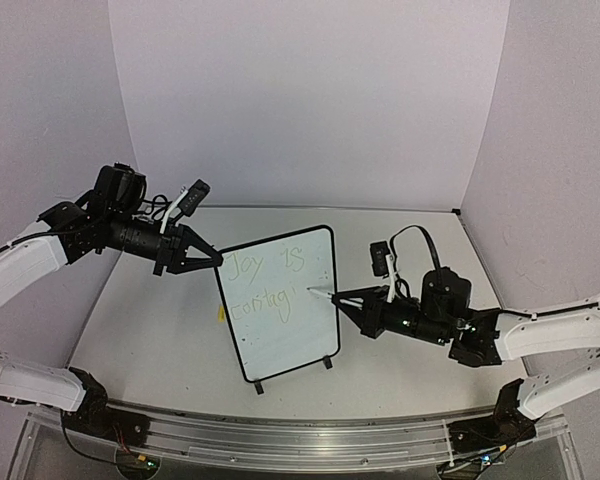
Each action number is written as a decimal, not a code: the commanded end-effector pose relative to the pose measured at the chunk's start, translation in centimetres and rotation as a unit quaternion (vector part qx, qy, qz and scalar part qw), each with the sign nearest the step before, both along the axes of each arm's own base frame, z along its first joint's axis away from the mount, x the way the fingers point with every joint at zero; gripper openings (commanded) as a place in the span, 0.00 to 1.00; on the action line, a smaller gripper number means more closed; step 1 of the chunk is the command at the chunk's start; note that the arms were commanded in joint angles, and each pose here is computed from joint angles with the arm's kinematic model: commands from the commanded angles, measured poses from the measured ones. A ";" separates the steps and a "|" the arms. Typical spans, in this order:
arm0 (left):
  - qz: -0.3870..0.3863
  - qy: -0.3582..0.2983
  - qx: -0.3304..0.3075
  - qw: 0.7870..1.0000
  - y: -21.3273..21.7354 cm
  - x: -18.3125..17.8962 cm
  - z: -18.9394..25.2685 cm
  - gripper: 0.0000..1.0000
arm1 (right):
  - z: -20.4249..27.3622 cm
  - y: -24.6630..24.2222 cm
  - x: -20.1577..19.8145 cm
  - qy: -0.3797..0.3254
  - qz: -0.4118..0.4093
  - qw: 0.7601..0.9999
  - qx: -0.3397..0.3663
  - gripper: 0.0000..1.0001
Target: Write a sentence on the whiteboard
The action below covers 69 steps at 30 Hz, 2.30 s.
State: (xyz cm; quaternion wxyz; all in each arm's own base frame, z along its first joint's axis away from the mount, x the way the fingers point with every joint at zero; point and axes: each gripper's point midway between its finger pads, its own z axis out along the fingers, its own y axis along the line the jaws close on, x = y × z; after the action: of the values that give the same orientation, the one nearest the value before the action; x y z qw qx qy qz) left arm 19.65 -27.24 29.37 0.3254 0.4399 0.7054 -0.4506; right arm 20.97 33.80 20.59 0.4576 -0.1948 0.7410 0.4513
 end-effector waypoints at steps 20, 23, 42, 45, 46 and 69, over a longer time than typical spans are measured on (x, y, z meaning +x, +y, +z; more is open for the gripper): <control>-0.007 0.011 0.005 1.000 0.0 -0.6 -0.4 0.00 | 0.3 1.5 0.6 0.009 0.012 1.000 0.020 0.00; -0.007 0.011 0.004 1.000 0.0 -0.6 -0.4 0.00 | -0.2 0.9 0.3 0.018 0.009 1.000 0.021 0.00; -0.007 0.013 0.005 1.000 0.0 -0.5 -0.5 0.00 | 2.5 0.4 1.0 -0.019 -0.013 0.999 0.032 0.00; -0.007 0.013 0.005 1.000 0.0 -0.5 -0.6 0.00 | 2.4 0.5 0.9 -0.016 -0.009 0.999 0.032 0.00; -0.007 0.013 0.006 1.000 0.0 -0.5 -0.6 0.00 | 2.4 0.4 0.8 -0.015 -0.008 0.999 0.033 0.00; -0.006 0.013 0.006 1.000 0.0 -0.5 -0.6 0.00 | 3.1 0.3 1.0 -0.025 -0.013 0.999 0.031 0.00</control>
State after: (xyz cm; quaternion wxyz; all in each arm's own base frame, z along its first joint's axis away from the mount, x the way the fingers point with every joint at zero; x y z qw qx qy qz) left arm 19.65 -27.24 29.37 0.3254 0.4399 0.7054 -0.4506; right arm 21.12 33.77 21.62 0.4637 -0.1861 0.7328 0.4619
